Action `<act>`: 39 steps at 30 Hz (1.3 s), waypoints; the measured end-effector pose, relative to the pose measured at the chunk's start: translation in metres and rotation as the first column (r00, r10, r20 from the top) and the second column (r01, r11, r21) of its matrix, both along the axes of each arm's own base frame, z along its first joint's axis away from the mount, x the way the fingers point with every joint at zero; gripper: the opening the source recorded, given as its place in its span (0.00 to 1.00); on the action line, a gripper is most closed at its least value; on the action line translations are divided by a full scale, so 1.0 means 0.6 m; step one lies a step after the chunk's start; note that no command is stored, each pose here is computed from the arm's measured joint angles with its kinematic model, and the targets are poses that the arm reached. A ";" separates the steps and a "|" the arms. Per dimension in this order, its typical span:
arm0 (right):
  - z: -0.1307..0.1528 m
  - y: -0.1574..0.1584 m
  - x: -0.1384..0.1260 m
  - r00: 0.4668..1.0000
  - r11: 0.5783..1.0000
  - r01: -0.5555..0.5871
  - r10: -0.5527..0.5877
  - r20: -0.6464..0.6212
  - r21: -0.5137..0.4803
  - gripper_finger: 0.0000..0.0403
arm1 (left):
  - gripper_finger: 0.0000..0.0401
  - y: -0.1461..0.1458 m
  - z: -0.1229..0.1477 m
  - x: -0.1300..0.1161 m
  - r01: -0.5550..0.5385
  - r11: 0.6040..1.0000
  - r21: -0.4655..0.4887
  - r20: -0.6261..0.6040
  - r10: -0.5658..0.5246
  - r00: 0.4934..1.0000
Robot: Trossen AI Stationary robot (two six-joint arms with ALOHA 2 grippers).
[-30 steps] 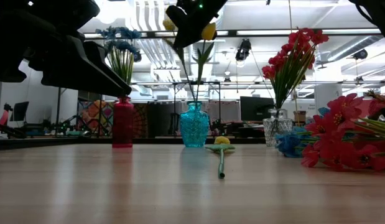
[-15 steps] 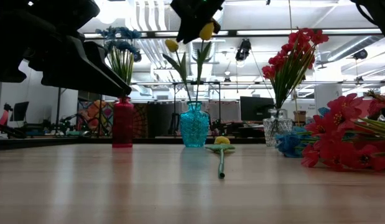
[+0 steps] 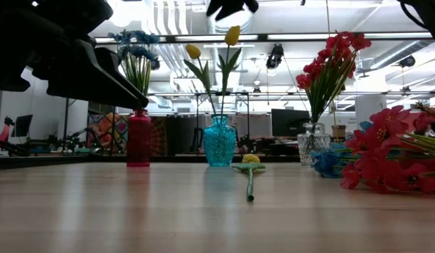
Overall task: Sort flowers into vase by color
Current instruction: Put the bottom blue flower into the red vase
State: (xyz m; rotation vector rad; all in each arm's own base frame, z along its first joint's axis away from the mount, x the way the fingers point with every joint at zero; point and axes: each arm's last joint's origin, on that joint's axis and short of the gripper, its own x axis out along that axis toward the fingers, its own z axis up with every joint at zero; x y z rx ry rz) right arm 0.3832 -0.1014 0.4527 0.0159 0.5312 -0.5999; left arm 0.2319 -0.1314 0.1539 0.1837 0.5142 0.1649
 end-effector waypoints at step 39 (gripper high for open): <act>-0.274 0.420 -0.216 0.759 0.935 -0.018 0.244 -0.604 0.355 0.48 | 0.43 -0.035 0.072 0.031 -0.013 0.971 -0.239 -0.162 -0.027 0.986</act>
